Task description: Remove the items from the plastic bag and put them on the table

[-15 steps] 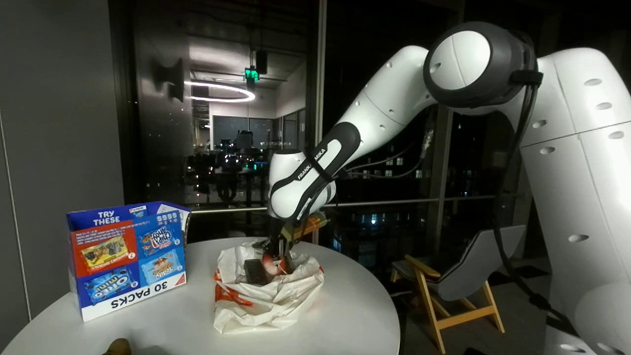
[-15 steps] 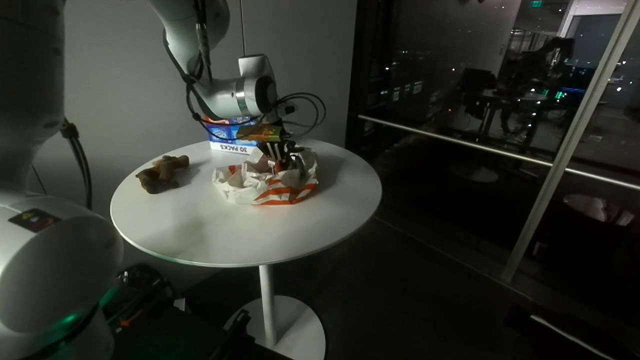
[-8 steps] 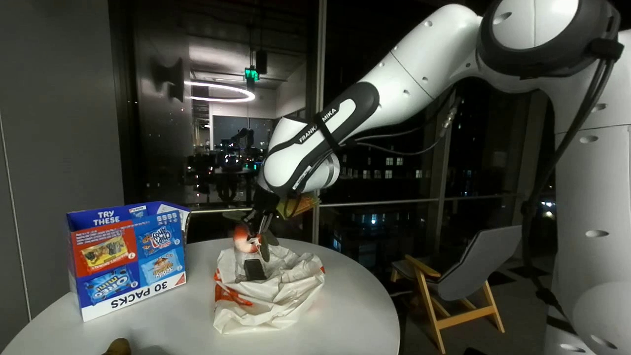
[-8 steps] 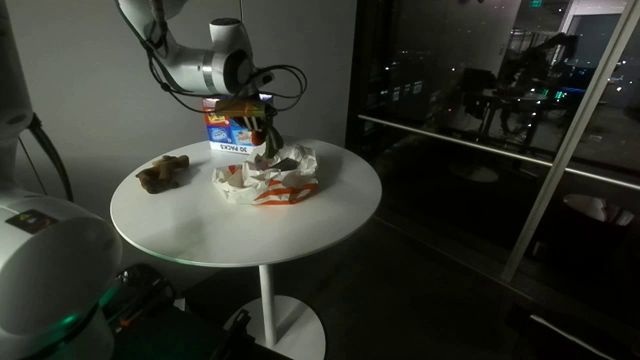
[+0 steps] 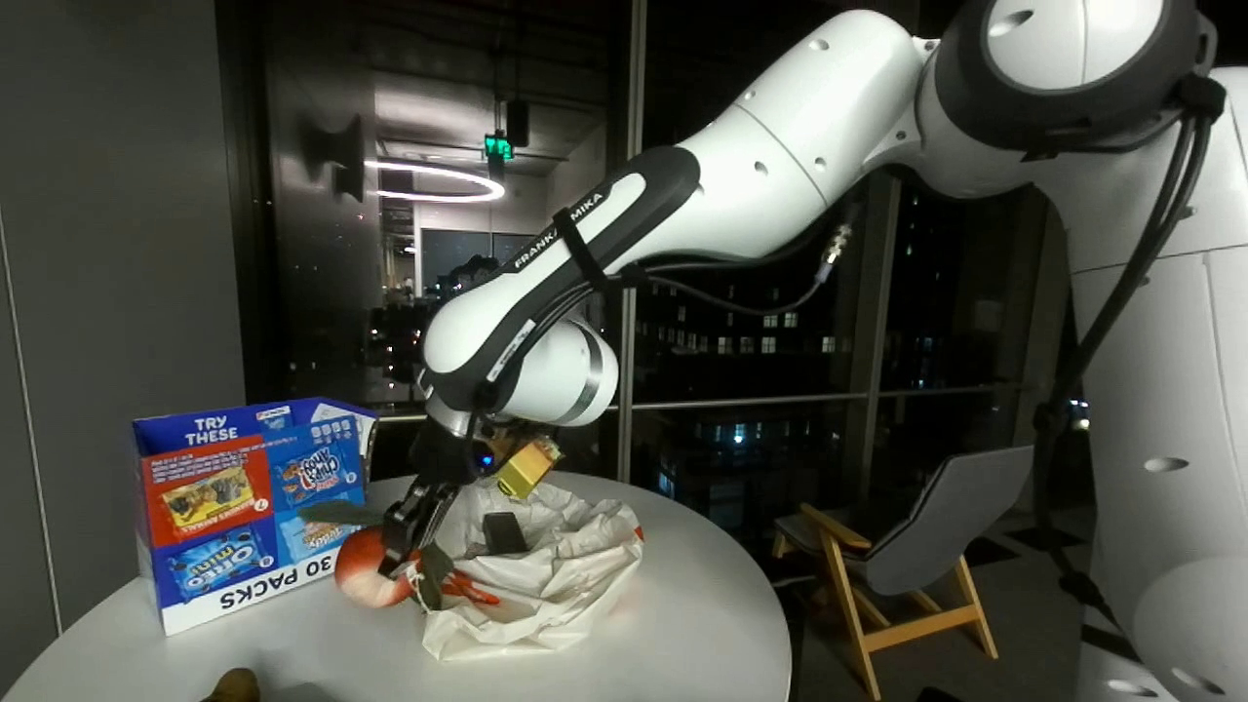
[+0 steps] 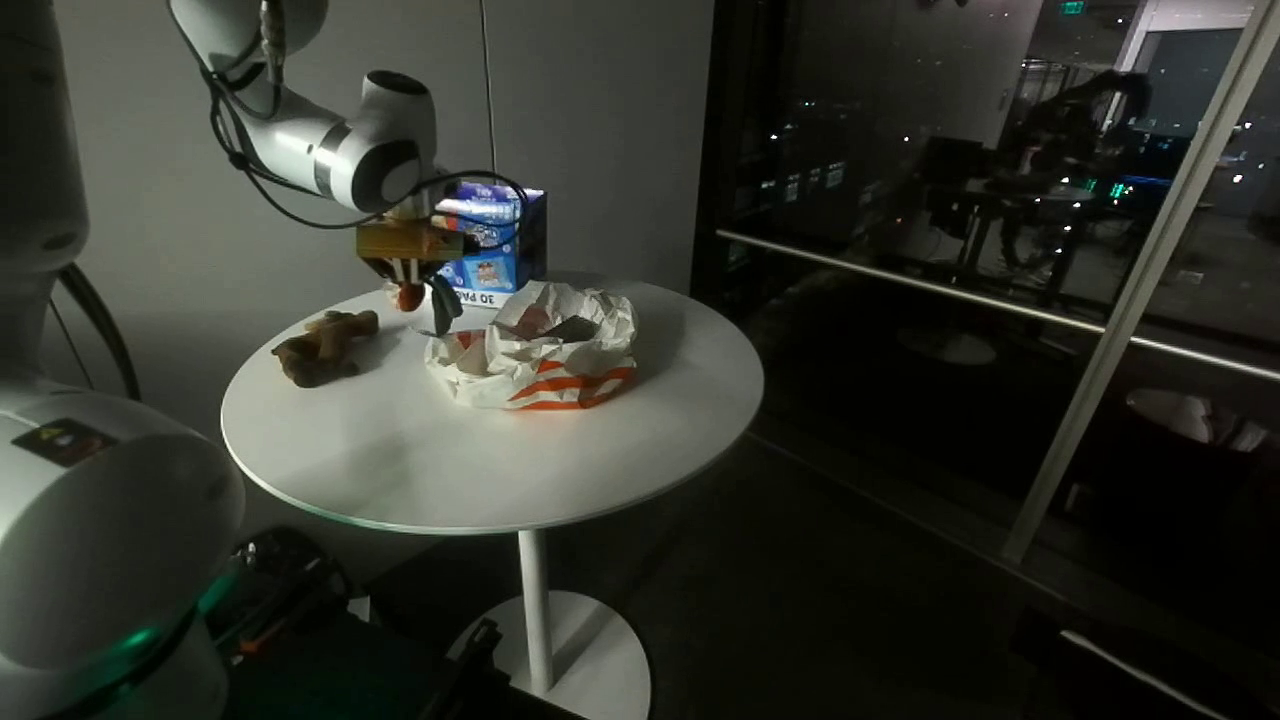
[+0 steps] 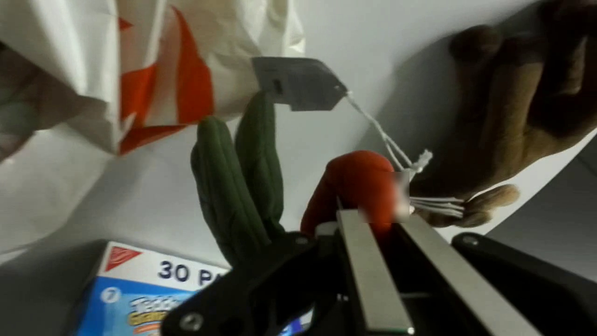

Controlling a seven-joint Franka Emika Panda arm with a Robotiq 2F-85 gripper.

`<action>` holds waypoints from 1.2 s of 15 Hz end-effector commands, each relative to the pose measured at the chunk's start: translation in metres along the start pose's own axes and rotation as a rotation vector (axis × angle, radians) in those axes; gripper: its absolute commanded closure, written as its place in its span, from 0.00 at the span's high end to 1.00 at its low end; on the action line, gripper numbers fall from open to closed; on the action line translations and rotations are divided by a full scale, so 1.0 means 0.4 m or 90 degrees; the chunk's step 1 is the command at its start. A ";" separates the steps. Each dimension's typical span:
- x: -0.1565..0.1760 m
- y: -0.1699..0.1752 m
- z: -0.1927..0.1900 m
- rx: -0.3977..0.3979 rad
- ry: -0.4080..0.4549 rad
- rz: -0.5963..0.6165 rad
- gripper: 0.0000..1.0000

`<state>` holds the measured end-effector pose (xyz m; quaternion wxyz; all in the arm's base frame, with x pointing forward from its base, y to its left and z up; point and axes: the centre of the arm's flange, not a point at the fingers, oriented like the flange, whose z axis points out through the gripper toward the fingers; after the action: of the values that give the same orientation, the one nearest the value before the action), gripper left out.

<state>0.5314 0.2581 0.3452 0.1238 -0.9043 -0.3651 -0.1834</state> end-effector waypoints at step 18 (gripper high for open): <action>0.009 -0.085 0.107 0.134 -0.087 -0.176 0.80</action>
<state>0.5141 0.2964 0.3010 0.1632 -0.8380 -0.5111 -0.0995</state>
